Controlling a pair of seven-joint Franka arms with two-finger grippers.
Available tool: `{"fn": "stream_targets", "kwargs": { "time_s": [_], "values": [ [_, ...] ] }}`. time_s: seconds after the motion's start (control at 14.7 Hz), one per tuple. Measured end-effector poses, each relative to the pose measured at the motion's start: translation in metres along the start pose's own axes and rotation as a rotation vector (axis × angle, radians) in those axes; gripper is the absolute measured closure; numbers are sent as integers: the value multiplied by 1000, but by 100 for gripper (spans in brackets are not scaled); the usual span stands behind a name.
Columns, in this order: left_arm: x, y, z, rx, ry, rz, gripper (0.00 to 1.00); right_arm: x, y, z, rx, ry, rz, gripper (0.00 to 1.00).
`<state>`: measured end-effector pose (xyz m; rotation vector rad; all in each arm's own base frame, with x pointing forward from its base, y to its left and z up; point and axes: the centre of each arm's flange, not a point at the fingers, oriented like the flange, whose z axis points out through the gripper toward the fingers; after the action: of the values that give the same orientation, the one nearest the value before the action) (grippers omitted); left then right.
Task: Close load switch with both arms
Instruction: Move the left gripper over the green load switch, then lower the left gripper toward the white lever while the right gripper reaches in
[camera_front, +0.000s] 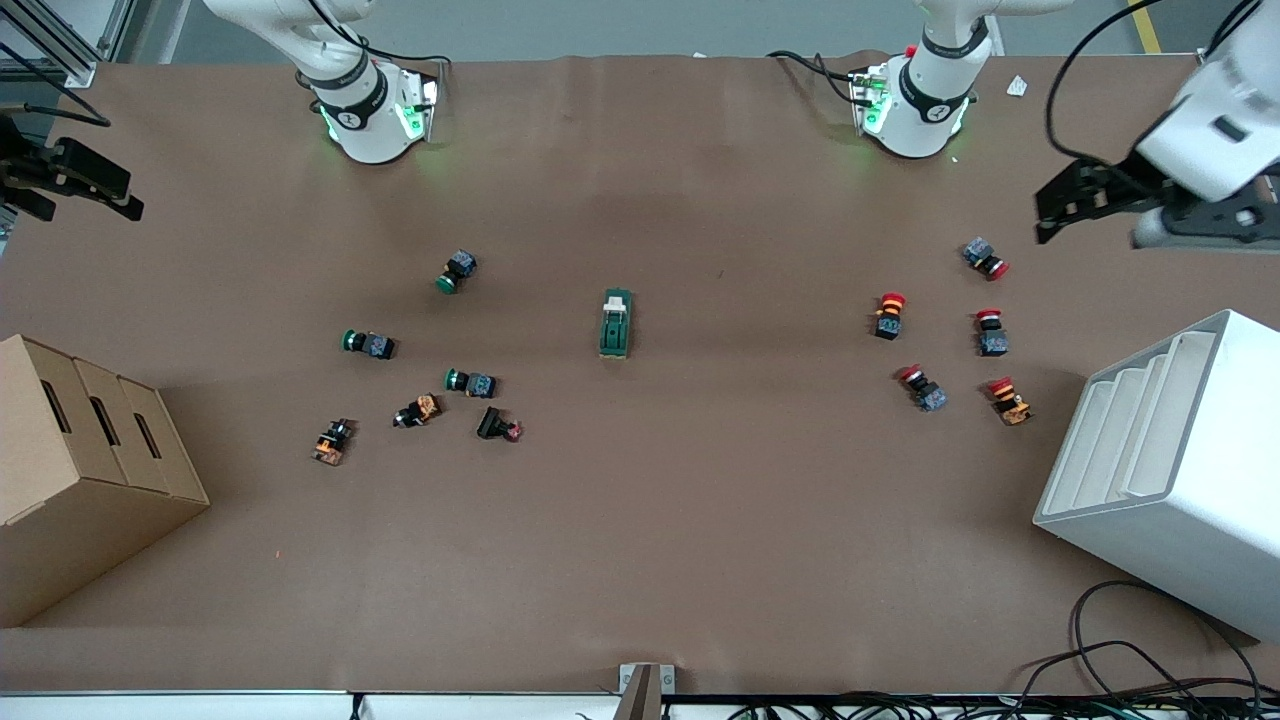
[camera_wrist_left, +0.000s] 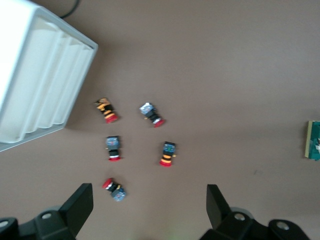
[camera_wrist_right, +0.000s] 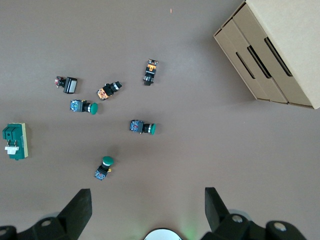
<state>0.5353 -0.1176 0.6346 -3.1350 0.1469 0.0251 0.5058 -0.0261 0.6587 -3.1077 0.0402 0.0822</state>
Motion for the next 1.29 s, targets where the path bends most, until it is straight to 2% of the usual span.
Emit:
{"fn": "stream_targets", "kwargs": {
  "time_s": [0.2,0.48,0.68,0.82,1.02,1.16,1.29],
  "values": [
    [12,78,37,-9,-44,-22,0,0,0,0,0,0,-1,0],
    [4,180,67,-15,-39,-96,0,0,0,0,0,0,-1,0],
    [-24,266,95,44,-15,-159,0,0,0,0,0,0,-1,0],
    [-44,319,120,52,-7,-246,0,0,-1,0,0,0,-1,0],
    [-66,372,161,87,21,-355,0,0,0,0,0,0,-1,0],
    [-83,400,186,132,60,-414,0,0,0,1,0,-2,0,0],
    [-102,426,205,144,97,-474,0,0,0,1,0,-3,-1,0]
  ]
}}
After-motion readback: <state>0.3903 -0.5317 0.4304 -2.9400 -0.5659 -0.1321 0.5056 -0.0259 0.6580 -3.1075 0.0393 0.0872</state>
